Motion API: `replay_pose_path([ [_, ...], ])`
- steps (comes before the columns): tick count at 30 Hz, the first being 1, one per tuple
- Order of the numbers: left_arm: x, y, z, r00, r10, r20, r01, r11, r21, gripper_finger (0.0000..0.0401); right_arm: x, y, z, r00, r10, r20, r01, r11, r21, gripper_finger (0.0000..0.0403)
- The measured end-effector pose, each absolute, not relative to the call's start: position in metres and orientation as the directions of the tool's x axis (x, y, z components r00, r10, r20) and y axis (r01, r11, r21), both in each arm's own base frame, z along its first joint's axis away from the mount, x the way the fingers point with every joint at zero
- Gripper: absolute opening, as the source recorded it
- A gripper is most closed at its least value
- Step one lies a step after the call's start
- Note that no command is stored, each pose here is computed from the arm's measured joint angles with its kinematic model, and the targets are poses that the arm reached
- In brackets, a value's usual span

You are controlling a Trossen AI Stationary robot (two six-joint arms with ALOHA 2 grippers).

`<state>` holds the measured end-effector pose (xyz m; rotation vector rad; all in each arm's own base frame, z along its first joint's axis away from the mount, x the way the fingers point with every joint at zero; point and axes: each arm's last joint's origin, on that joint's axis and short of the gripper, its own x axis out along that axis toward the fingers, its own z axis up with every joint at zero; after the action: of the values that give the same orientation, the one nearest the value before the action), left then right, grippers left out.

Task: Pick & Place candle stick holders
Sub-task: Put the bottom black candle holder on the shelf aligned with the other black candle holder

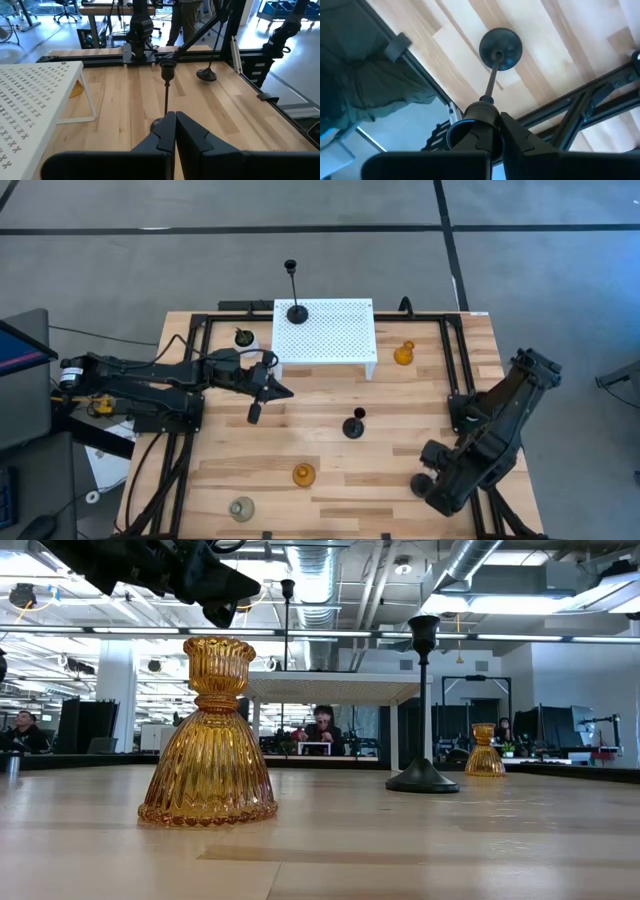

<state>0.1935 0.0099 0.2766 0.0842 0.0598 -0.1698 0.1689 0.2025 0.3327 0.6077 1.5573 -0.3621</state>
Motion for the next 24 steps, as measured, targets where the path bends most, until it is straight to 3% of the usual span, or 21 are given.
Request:
replay_pose_path([
  [15, 0.198, -0.001, 0.275, 0.969, -0.226, -0.103, 0.228, 0.974, 0.013, 0.0004, 0.200, 0.166, 0.343, 0.111, 0.168, -0.980, 0.407, 0.892, 0.199, 0.0001],
  [24, 0.211, -0.010, 0.295, 0.959, -0.265, -0.097, 0.272, 0.960, 0.064, 0.0004, 0.215, 0.152, 0.382, 0.373, 0.132, -0.919, 0.258, 0.936, 0.239, 0.0001],
])
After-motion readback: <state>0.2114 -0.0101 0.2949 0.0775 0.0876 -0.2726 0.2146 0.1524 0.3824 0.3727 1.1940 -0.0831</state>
